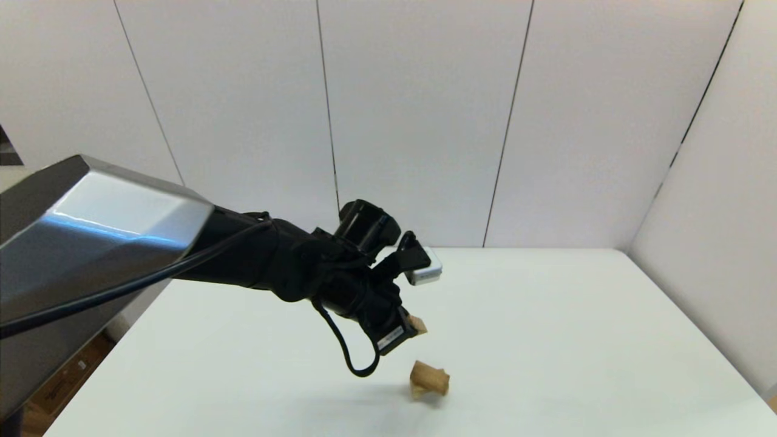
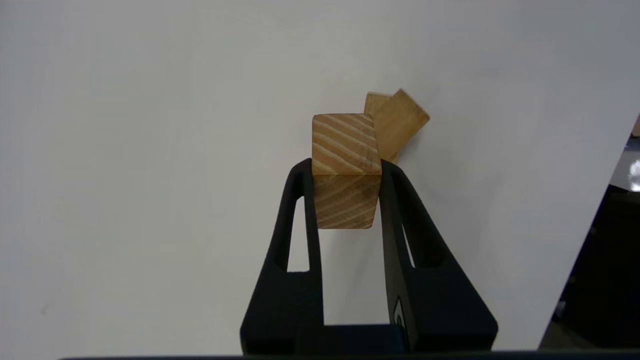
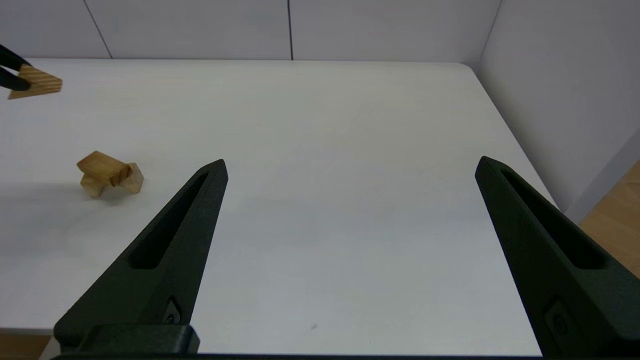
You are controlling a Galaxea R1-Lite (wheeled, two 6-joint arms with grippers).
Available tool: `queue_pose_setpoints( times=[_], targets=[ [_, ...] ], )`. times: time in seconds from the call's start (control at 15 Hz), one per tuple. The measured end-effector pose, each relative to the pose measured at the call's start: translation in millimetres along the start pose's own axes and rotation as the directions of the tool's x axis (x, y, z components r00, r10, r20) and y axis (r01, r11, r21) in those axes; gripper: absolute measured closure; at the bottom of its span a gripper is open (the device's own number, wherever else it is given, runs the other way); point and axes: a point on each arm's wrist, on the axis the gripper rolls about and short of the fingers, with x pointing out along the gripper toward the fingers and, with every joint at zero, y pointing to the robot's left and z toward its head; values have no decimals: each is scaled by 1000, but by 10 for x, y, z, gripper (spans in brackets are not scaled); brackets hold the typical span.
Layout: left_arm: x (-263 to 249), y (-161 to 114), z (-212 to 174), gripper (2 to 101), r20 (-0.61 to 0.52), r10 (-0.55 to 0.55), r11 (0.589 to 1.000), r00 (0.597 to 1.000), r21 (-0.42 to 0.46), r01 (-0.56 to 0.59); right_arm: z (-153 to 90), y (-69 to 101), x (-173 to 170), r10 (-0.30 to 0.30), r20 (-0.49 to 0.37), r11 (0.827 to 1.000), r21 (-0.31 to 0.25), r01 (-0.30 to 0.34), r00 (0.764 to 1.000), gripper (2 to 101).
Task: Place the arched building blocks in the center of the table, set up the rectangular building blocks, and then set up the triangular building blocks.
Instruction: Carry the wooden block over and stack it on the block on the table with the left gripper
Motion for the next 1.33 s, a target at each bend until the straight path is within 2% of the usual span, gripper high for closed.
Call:
queue_pose_setpoints(
  times=[0.53, 0.93, 1.33],
  targets=[
    [380, -79, -132, 823, 33, -7, 1000, 999, 21, 6, 0, 0, 0, 0, 0, 1000, 0, 0, 1000, 43],
    [475, -173, -278, 823, -12, -35, 999, 999, 13, 36, 0, 0, 0, 0, 0, 1000, 0, 0, 1000, 43],
    [580, -344, -218, 823, 27, -50, 998, 998, 37, 49, 0, 0, 0, 0, 0, 1000, 0, 0, 1000, 43]
  ],
)
